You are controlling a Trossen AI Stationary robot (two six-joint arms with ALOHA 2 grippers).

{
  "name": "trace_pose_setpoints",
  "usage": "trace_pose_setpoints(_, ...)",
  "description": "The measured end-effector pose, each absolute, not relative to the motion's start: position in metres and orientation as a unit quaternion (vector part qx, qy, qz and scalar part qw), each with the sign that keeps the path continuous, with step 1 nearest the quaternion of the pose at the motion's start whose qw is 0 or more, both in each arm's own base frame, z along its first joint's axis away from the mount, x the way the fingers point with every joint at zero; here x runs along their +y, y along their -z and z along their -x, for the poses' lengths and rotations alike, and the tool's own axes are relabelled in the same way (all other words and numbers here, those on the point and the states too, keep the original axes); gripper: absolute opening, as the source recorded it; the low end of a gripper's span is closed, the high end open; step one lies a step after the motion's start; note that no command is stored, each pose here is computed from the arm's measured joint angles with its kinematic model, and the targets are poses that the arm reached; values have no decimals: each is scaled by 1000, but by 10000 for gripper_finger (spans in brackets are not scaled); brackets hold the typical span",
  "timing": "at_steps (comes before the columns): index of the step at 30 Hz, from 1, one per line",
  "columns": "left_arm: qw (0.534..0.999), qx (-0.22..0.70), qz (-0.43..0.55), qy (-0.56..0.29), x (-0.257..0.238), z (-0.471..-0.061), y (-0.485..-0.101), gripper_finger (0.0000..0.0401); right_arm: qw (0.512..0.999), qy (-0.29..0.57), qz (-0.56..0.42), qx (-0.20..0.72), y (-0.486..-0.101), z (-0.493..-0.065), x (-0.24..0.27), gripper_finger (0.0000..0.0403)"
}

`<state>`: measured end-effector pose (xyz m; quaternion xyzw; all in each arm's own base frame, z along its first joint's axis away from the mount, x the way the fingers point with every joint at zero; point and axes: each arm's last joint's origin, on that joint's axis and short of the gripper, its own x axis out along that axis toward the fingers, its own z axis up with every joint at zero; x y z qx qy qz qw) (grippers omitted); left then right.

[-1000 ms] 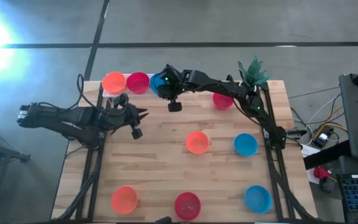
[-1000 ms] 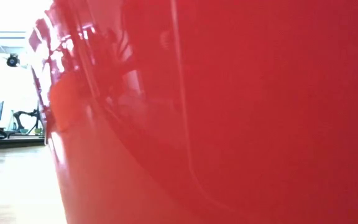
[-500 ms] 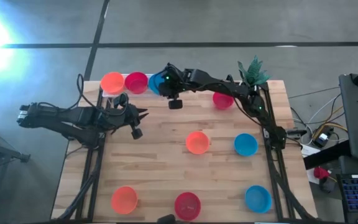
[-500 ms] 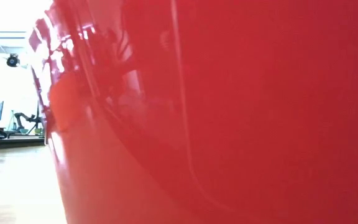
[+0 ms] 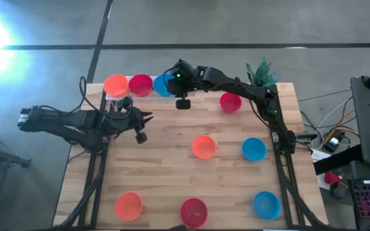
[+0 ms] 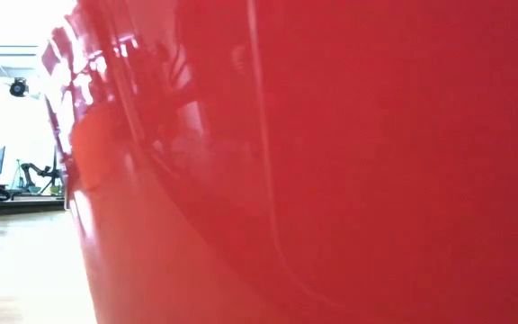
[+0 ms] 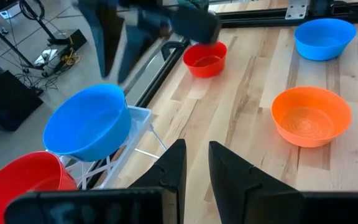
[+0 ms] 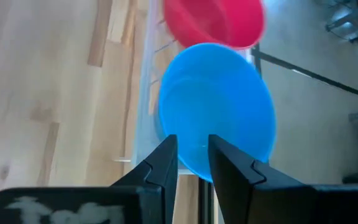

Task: Pick & Place Mini bowls
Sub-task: Stack the bottom orange bowl on top of the orange bowl on the shelf

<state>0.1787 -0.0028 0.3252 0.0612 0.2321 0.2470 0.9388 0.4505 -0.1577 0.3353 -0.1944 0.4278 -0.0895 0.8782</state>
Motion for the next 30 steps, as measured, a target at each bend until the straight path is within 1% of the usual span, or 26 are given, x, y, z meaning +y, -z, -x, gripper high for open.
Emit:
trace_pose_setpoints(10, 942, 226, -50, -241, -2, -166, -331, 64, 894, 101, 176, 401, -372, -430, -141, 72)
trace_pose_setpoints(15, 938, 255, -56, -229, -1, -157, -327, 64, 891, 91, 157, 416, -385, -416, -124, 77)
trace_pose_setpoints(18, 939, 281, -57, -188, -3, -155, -322, 64, 887, 73, 159, 427, -393, -407, -107, 79)
trace_pose_setpoints(24, 938, 334, -61, -62, -15, -153, -313, 64, 883, 35, 162, 439, -407, -392, -68, 79)
trace_pose_setpoints(30, 924, 374, -78, 8, -30, -149, -306, 64, 889, -5, 182, 421, -429, -371, -28, 79)
